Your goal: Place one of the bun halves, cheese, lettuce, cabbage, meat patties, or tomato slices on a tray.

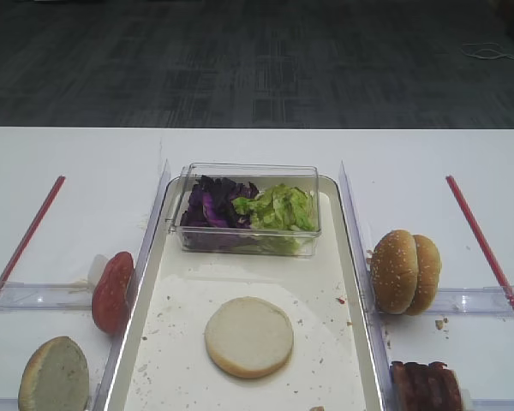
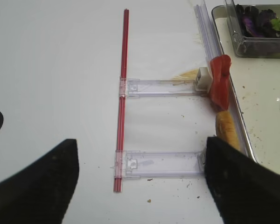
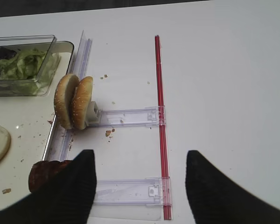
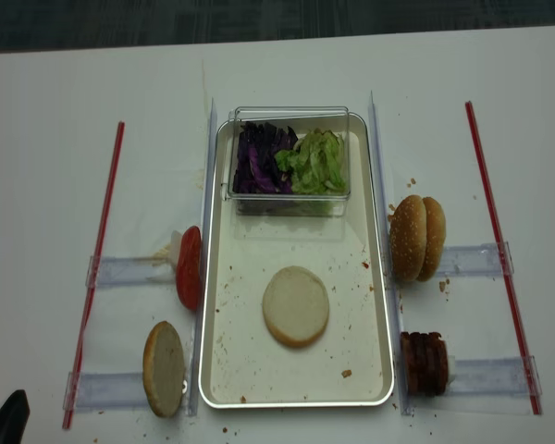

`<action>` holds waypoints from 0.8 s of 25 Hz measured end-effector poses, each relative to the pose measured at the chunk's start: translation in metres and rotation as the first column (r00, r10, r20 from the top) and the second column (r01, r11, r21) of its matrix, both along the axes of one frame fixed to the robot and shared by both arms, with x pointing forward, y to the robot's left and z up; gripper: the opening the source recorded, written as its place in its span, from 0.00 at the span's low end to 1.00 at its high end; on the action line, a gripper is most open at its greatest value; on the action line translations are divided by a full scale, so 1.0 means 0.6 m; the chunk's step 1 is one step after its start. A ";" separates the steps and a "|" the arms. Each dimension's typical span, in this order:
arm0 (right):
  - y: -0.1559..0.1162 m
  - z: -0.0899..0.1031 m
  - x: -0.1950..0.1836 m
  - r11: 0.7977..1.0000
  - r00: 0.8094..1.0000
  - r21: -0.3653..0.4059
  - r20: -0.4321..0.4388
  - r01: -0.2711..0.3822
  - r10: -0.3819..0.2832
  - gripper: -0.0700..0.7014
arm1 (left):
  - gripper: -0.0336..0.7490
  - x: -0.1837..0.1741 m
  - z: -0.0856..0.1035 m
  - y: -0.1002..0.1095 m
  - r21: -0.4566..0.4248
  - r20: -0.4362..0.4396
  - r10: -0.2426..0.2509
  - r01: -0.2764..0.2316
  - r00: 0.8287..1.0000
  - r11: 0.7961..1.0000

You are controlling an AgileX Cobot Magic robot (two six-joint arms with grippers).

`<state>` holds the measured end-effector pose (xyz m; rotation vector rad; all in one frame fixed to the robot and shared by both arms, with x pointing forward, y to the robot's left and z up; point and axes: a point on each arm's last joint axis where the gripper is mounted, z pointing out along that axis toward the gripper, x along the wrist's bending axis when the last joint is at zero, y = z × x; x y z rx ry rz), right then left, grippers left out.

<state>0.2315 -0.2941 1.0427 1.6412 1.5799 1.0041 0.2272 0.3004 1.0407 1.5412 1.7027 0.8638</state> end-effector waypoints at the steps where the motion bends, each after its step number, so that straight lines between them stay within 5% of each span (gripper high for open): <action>1: 0.000 0.000 0.000 1.000 1.000 0.000 0.000 0.000 0.000 0.69 | 0.74 0.000 0.000 0.000 0.000 0.000 0.000 0.000 1.000 1.000; 20: 0.000 0.000 0.000 1.000 1.000 0.000 0.000 0.000 0.000 0.69 | 0.74 0.000 0.000 0.000 0.000 0.000 0.000 0.000 1.000 1.000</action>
